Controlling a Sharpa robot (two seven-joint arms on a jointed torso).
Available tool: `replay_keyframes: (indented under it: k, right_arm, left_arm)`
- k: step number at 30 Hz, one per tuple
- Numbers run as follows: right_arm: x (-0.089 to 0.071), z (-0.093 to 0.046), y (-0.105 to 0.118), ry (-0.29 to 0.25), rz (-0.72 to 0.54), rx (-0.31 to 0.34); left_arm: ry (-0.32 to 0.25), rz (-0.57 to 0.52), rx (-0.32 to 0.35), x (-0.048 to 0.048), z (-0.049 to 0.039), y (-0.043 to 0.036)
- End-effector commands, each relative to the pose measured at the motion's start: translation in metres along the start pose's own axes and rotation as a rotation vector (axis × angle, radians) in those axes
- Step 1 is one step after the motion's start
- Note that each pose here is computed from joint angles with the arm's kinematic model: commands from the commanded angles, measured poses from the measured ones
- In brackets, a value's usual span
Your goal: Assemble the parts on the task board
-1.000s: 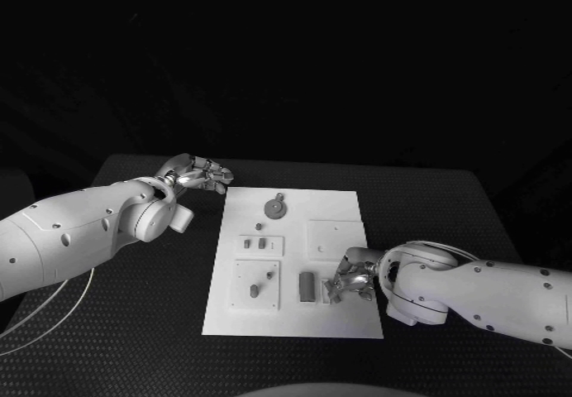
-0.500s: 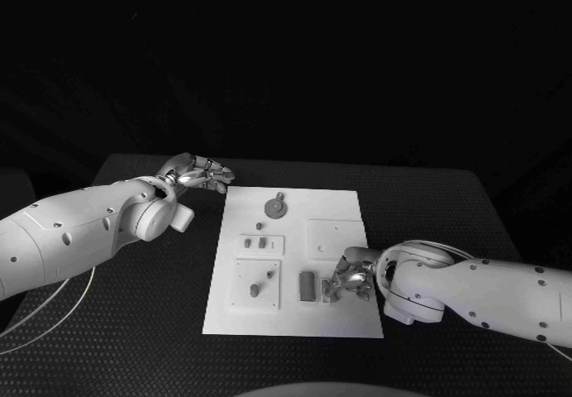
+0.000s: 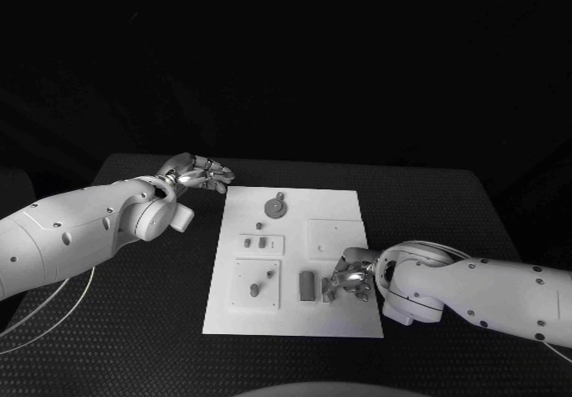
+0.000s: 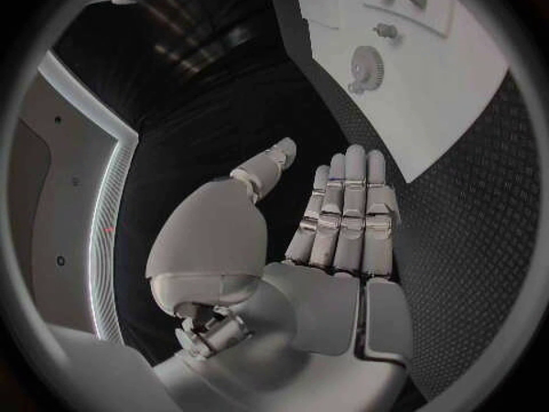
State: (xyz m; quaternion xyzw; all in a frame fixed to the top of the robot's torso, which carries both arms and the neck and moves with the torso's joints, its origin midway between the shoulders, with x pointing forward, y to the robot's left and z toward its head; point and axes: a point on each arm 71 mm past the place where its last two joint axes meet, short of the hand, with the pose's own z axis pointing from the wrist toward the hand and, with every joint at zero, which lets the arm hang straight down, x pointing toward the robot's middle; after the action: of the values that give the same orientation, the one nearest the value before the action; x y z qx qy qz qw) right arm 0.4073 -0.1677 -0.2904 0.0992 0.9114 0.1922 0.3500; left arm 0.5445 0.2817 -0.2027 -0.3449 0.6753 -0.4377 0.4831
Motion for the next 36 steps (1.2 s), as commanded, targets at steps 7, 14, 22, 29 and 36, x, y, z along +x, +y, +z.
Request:
replay_keyframes:
  k: [7,14,22,29,36]
  right_arm:
    - [0.0032,0.0005,0.0016,0.034,0.004,-0.014]
    - [0.0039,0.0006,0.0027,0.04,0.01,-0.025]
    - [0.0035,0.0004,0.0032,0.036,0.014,-0.037]
    - [0.0034,0.0003,0.0025,0.038,0.013,-0.037]
    - [0.001,0.0003,-0.001,0.027,0.019,-0.036]
  left_arm:
    - [0.016,-0.005,0.008,0.0022,0.0004,-0.002]
    - [0.015,-0.004,0.007,0.0015,0.0003,-0.0017]
    - [0.014,-0.004,0.007,0.0014,0.0003,-0.0017]
    - [0.014,-0.004,0.008,0.0015,0.0004,-0.0017]
    - [0.014,-0.004,0.008,0.0015,0.0005,-0.0017]
